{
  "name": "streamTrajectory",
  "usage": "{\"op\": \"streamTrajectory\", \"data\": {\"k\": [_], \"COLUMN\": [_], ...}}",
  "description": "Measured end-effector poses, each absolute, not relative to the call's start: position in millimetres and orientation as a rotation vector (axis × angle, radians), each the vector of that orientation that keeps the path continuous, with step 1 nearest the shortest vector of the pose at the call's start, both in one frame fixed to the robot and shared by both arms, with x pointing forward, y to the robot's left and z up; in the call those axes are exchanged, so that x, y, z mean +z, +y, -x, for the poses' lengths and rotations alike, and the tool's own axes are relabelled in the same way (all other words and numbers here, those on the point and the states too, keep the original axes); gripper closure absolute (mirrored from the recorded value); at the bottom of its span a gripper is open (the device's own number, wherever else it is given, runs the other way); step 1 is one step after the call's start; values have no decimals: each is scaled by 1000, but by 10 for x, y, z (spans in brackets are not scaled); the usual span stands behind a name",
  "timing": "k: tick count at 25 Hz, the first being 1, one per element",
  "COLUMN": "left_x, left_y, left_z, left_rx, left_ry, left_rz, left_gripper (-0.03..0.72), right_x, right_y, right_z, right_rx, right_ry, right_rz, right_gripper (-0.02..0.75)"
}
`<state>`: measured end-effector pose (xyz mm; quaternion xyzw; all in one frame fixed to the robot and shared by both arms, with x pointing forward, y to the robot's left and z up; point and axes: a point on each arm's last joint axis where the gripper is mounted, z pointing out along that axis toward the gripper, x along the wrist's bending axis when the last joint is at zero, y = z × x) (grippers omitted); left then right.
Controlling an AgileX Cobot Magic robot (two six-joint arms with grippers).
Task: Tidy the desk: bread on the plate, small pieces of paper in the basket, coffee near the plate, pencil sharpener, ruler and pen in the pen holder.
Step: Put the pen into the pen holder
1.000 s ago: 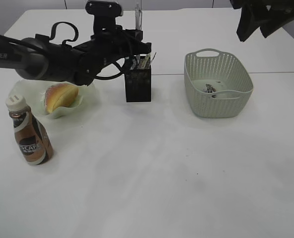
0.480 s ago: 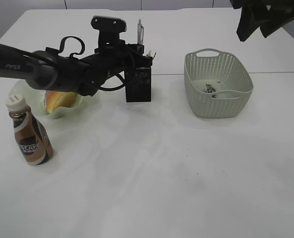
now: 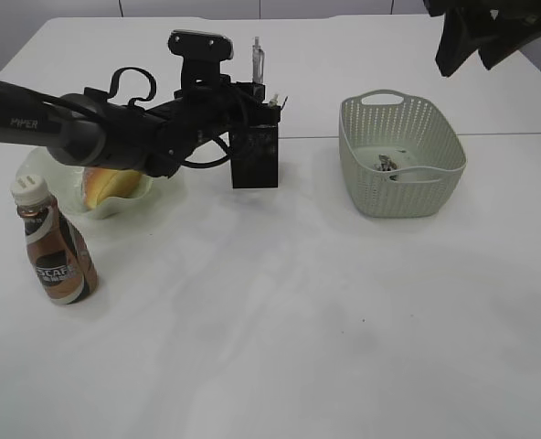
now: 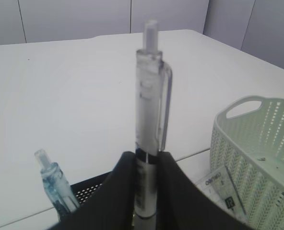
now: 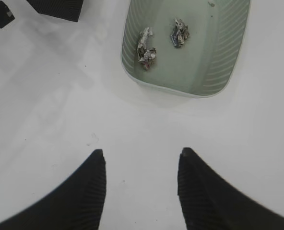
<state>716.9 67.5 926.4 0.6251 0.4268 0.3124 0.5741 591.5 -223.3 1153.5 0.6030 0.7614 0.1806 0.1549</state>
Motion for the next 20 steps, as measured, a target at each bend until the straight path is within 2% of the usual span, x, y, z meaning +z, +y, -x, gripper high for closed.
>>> {"op": "streamTrajectory", "data": {"k": [2, 7, 15, 20], "left_x": [9262, 9260, 9269, 9580], "left_y": [675, 676, 683, 713], "left_z": [-7168, -7168, -7157, -7105], "left_rx": [730, 730, 714, 707], "left_ry": [1002, 1003, 1034, 1058], "left_rz": [-1465, -1467, -1506, -1544], "left_gripper": [545, 390, 358, 357], "right_x": [11535, 11535, 11535, 11535], "right_y": [-2233, -2233, -2233, -2233], "right_z": [-5915, -5915, -5915, -5915], "right_rx": [517, 517, 517, 517], "right_ry": [2182, 2182, 2182, 2182], "right_rz": [-1728, -1728, -1728, -1728], "right_gripper": [374, 374, 374, 374]}}
